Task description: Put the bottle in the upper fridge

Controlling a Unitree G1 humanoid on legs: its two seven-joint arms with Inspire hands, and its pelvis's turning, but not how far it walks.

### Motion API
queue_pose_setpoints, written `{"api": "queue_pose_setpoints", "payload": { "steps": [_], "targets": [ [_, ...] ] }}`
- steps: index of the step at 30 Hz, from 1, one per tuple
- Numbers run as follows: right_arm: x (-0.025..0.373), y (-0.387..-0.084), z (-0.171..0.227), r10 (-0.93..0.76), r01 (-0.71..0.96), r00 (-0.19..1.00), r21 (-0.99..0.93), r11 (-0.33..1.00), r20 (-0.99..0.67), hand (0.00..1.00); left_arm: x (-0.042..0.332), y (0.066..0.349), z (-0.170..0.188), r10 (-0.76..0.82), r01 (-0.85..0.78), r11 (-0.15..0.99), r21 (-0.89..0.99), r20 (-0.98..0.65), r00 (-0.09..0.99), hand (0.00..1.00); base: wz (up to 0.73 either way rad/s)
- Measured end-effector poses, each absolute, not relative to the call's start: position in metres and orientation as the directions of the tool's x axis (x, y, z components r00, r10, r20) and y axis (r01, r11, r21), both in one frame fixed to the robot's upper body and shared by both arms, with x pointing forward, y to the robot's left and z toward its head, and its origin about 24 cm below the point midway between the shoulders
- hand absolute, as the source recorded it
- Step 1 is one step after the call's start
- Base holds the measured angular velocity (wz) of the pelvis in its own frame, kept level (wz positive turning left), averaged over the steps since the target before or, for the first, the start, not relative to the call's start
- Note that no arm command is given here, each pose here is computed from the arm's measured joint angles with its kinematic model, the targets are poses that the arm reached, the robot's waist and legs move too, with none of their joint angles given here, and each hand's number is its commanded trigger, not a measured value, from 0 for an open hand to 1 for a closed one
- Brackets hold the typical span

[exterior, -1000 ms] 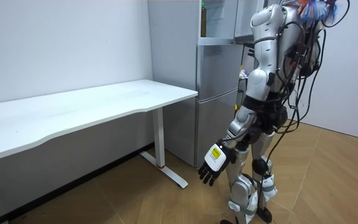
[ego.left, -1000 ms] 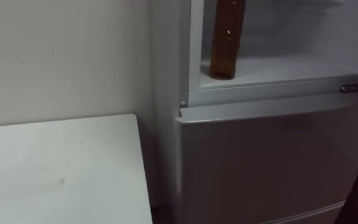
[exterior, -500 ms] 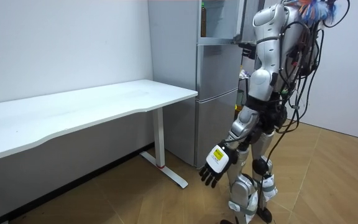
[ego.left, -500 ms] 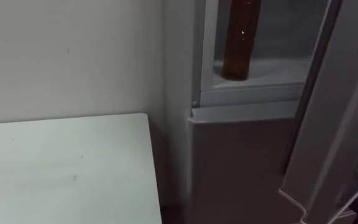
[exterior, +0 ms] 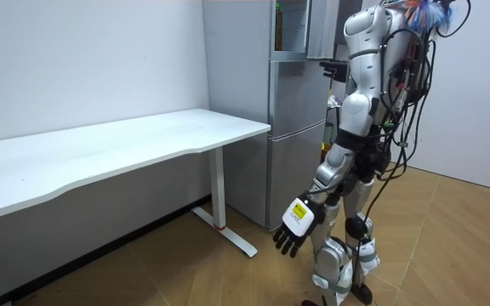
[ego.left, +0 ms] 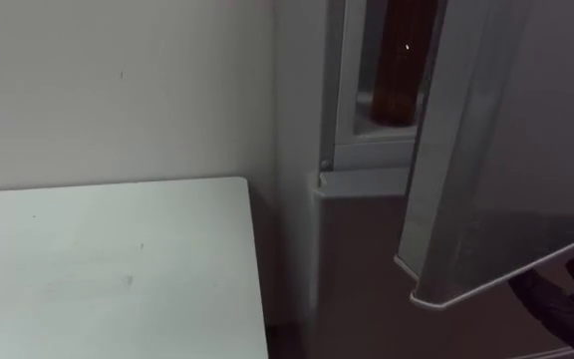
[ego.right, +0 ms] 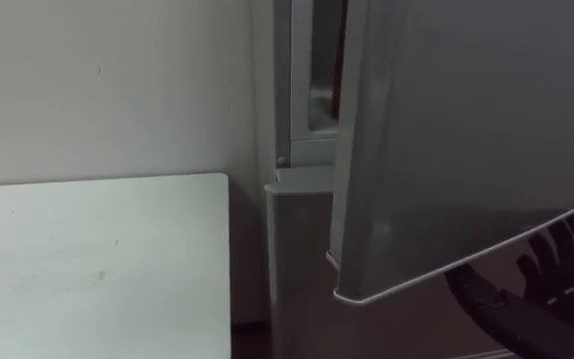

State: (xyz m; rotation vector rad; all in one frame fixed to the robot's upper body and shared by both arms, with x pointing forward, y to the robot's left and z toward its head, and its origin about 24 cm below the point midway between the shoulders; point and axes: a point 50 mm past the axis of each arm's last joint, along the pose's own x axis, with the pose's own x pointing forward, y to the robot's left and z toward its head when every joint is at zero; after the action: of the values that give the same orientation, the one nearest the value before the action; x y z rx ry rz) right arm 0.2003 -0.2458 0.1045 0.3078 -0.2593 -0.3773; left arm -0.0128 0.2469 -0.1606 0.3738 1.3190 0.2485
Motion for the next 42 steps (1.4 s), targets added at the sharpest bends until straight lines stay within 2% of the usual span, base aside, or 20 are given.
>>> {"api": "queue_pose_setpoints", "payload": {
  "steps": [8, 19, 30, 38, 42],
  "targets": [
    [0.203, -0.242, 0.107, -0.333, 0.281, 0.913, 0.231, 0.931, 0.234, 0.00, -0.002, 0.251, -0.160, 0.392, 0.034, 0.910, 0.414, -0.883, 0.256, 0.00, -0.04],
    [0.205, -0.235, 0.104, -0.244, 0.209, 0.940, 0.165, 0.964, 0.238, 0.00, -0.006, 0.258, -0.158, 0.410, 0.043, 0.902, 0.430, -0.882, 0.232, 0.00, 0.00],
    [0.210, -0.233, 0.106, -0.220, 0.226, 0.944, 0.003, 0.974, 0.246, 0.00, -0.010, 0.261, -0.158, 0.424, 0.028, 0.899, 0.437, -0.883, 0.200, 0.00, 0.00],
    [0.223, -0.234, 0.132, -0.169, 0.209, 0.931, -0.091, 0.974, 0.325, 0.00, -0.012, 0.267, -0.156, 0.445, -0.005, 0.891, 0.453, -0.874, 0.195, 0.00, -0.01],
    [0.236, -0.230, 0.175, -0.136, 0.203, 0.853, -0.080, 0.976, 0.504, 0.00, -0.012, 0.270, -0.155, 0.459, -0.033, 0.886, 0.462, -0.867, 0.193, 0.00, 0.00]
  ]
}}
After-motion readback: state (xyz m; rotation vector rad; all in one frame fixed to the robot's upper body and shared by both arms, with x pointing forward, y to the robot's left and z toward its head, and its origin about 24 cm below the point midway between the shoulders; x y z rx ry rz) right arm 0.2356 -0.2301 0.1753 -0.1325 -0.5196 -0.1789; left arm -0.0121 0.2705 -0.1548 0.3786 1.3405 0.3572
